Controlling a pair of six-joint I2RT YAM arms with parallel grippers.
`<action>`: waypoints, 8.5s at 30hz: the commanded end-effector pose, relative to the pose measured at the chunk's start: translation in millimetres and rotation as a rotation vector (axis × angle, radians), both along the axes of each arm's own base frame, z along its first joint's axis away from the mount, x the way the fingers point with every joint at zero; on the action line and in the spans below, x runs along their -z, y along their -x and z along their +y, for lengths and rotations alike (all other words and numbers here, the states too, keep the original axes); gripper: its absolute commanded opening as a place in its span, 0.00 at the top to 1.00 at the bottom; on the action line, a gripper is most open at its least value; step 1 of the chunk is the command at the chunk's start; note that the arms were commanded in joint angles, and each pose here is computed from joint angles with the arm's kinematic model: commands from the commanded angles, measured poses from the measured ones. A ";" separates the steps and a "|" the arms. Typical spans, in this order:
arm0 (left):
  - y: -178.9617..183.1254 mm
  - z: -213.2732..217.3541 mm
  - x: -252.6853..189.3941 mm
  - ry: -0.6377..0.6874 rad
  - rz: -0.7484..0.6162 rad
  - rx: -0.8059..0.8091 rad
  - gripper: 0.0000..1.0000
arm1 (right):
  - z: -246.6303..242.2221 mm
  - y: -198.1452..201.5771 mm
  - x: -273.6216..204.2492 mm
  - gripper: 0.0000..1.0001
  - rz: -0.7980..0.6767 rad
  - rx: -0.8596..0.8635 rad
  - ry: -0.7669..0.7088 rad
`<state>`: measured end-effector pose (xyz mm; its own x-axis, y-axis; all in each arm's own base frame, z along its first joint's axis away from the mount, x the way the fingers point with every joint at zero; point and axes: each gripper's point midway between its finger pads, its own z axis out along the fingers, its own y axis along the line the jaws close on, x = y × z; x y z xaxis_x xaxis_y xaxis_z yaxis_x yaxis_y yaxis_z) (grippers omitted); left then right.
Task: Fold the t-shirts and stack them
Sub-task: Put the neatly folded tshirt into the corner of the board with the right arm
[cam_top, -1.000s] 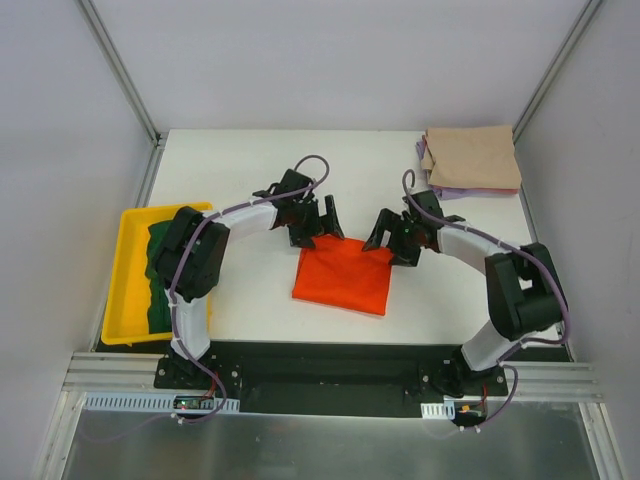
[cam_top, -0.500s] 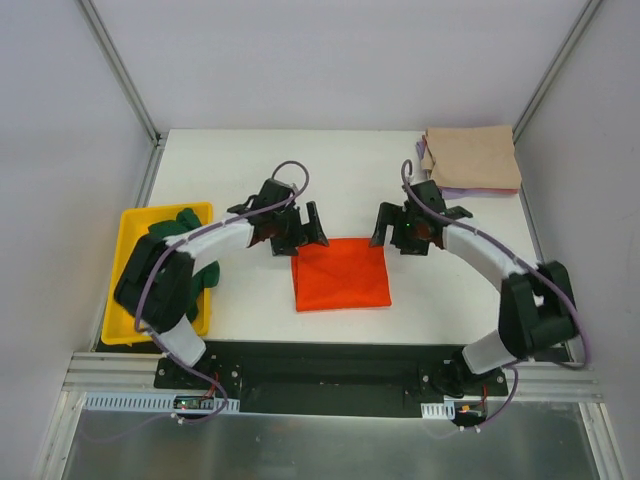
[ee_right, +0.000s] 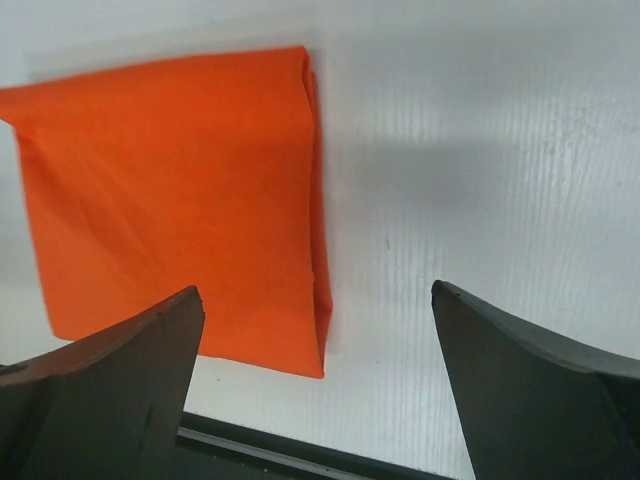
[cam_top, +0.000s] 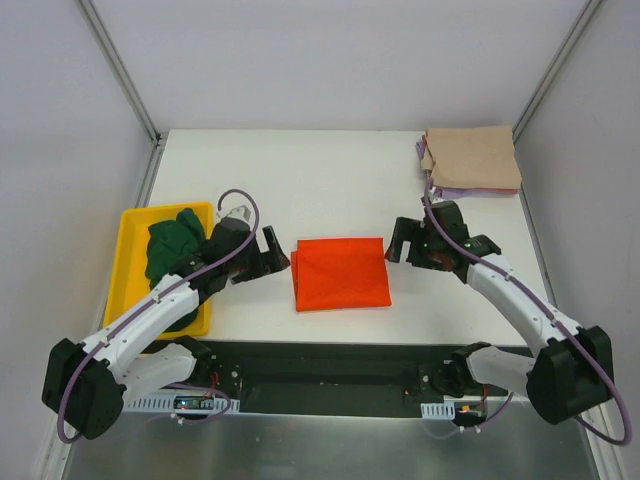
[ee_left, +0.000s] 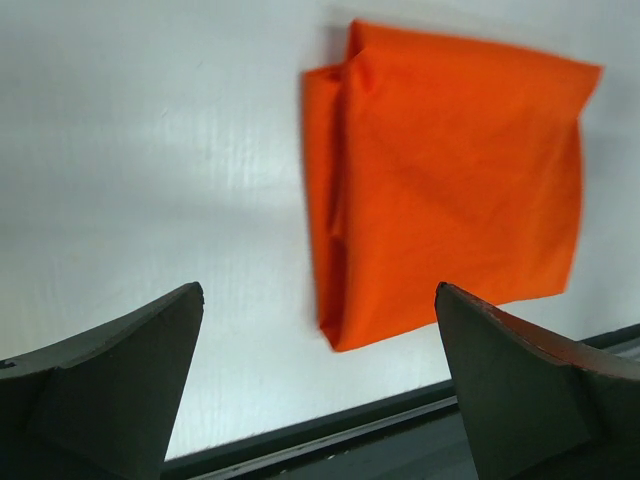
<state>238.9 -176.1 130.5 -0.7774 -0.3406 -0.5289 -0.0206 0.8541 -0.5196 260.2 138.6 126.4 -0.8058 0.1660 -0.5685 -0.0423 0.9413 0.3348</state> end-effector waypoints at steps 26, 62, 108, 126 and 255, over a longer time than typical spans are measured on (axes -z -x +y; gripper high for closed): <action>24.8 27.3 52.7 -0.156 0.175 -0.024 0.01 | 92.8 14.8 145.0 0.56 0.377 -0.148 0.395; -9.2 85.2 19.6 -0.328 0.122 -0.292 0.01 | -79.4 -264.0 -165.3 0.99 -0.477 0.087 1.178; -25.9 72.3 43.3 -0.346 0.256 -0.266 0.01 | -115.4 -297.6 -189.2 0.99 -0.448 0.186 0.608; -20.4 72.4 42.5 -0.319 0.258 -0.265 0.01 | -47.6 -315.7 -208.1 1.00 -0.561 0.014 0.384; -20.0 59.1 63.7 -0.303 0.352 -0.230 0.01 | -216.6 -396.3 -32.2 0.04 -0.351 0.192 0.097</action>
